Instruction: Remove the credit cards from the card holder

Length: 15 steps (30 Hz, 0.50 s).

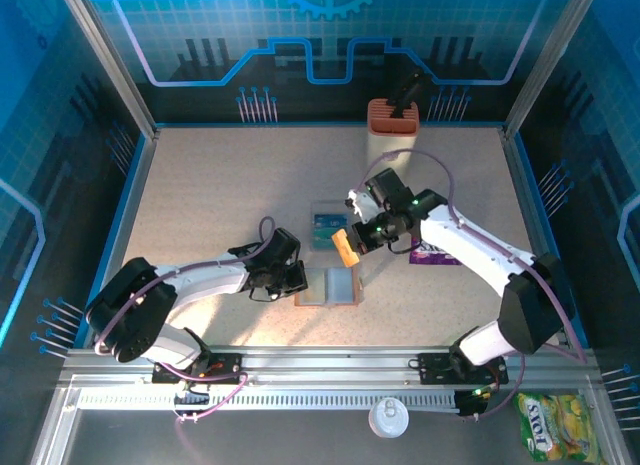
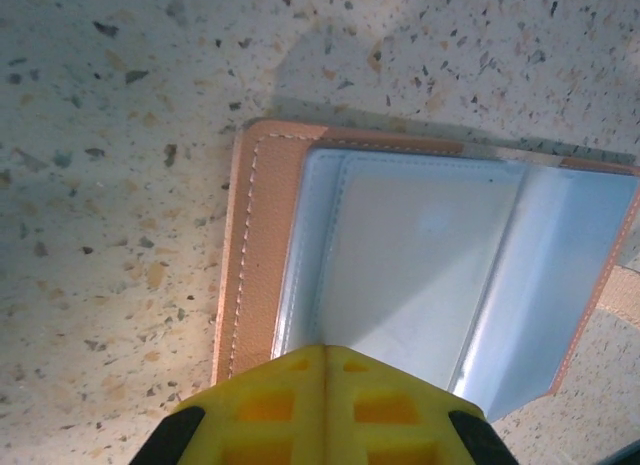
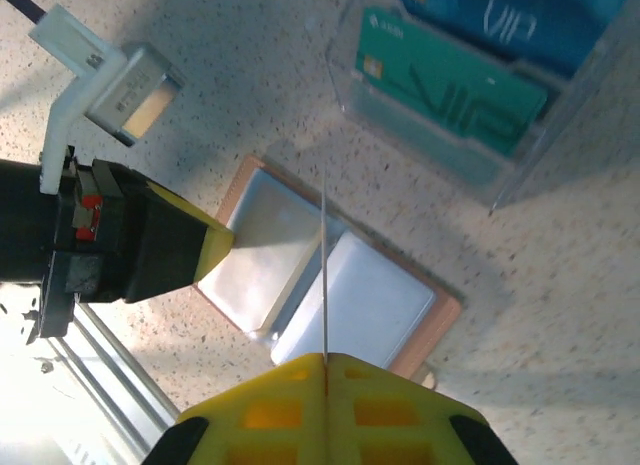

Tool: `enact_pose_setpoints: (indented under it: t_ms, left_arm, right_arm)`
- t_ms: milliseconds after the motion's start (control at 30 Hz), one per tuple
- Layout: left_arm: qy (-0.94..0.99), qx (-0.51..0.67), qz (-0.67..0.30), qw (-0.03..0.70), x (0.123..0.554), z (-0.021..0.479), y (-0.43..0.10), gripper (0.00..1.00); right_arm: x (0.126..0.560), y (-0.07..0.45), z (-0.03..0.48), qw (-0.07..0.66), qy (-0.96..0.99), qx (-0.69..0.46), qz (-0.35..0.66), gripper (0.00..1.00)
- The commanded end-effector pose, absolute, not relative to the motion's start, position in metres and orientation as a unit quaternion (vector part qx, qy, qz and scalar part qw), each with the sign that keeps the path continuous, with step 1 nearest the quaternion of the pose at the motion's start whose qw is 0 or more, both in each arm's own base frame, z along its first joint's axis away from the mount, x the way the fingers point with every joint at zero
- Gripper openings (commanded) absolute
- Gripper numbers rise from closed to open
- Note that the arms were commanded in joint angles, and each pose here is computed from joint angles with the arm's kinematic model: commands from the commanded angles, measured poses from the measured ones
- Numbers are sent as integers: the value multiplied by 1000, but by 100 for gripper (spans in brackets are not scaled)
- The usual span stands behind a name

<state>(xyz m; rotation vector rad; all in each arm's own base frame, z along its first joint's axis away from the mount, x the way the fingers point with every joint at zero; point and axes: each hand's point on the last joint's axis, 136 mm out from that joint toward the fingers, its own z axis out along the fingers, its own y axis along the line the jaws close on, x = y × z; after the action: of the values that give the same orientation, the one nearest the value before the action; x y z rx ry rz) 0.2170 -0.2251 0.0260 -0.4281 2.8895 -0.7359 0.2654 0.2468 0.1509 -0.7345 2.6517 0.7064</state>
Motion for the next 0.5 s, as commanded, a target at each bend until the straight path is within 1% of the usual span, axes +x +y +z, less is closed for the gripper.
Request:
enact_pose_setpoints:
  t_ms: [0, 133, 267, 333, 467]
  left_arm:
    - [956, -135, -244, 85, 223, 42, -223, 5]
    - [956, -135, -245, 91, 223, 47, -220, 7]
    - [955, -139, -244, 96, 222, 51, -216, 7]
    - [954, -141, -245, 99, 221, 53, -214, 7]
    - [953, -144, -244, 103, 220, 56, -210, 8]
  right_arm:
    - [265, 242, 152, 143, 888, -384, 207, 0]
    - [275, 243, 155, 121, 852, -479, 172, 0]
    - [297, 242, 154, 105, 828, -536, 127, 0]
    - [310, 247, 161, 108, 813, -556, 134, 0]
    - [326, 262, 178, 116, 787, -576, 185, 0]
